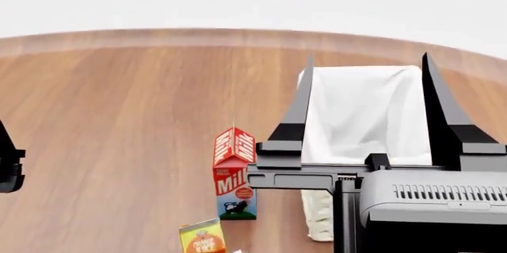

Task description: Pick up the alphabet soup and the tomato sauce, and put them in the basket.

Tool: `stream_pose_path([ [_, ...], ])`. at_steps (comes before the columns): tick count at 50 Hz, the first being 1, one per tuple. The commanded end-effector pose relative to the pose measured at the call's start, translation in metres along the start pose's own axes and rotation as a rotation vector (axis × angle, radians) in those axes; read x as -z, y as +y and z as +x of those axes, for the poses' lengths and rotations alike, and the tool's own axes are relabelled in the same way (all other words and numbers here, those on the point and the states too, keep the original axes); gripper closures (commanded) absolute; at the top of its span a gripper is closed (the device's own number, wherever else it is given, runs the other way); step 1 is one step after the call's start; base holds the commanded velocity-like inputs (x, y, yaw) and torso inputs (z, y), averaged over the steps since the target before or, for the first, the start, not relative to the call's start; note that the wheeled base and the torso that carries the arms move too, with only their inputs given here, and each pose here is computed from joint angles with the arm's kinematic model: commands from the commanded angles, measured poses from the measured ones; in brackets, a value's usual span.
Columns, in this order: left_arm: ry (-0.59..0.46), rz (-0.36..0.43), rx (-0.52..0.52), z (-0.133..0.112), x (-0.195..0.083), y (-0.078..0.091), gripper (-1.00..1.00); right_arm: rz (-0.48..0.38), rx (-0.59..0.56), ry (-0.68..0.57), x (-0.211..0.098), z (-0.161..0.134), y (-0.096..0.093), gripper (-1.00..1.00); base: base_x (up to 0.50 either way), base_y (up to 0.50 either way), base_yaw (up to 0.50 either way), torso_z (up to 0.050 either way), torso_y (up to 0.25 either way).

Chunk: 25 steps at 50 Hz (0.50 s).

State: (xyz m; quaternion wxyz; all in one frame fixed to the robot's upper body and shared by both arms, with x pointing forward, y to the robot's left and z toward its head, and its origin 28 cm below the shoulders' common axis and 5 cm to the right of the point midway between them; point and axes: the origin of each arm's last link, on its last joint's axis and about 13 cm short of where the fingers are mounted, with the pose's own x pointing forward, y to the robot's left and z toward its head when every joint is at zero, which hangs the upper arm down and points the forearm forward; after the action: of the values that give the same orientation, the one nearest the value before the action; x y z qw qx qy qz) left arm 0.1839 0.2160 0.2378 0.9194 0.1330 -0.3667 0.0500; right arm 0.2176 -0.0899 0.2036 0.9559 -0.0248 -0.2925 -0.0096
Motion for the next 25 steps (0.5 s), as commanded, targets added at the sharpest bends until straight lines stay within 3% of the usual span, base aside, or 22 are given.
stream_pose_path([
  [1,0.002,-0.001,0.002,-0.0003,0.0001,-0.0004,-1.00,0.000,0.000,0.004,0.0006,-0.0012,-0.0002,-1.00,0.30,0.01,0.00,0.000,0.000],
  [25,0.005,-0.007,0.007,-0.0010,0.0017,-0.0021,-1.00,-0.007,0.000,0.016,0.0004,-0.0001,0.0011,-1.00,0.29,0.01,0.00,0.000,0.000],
])
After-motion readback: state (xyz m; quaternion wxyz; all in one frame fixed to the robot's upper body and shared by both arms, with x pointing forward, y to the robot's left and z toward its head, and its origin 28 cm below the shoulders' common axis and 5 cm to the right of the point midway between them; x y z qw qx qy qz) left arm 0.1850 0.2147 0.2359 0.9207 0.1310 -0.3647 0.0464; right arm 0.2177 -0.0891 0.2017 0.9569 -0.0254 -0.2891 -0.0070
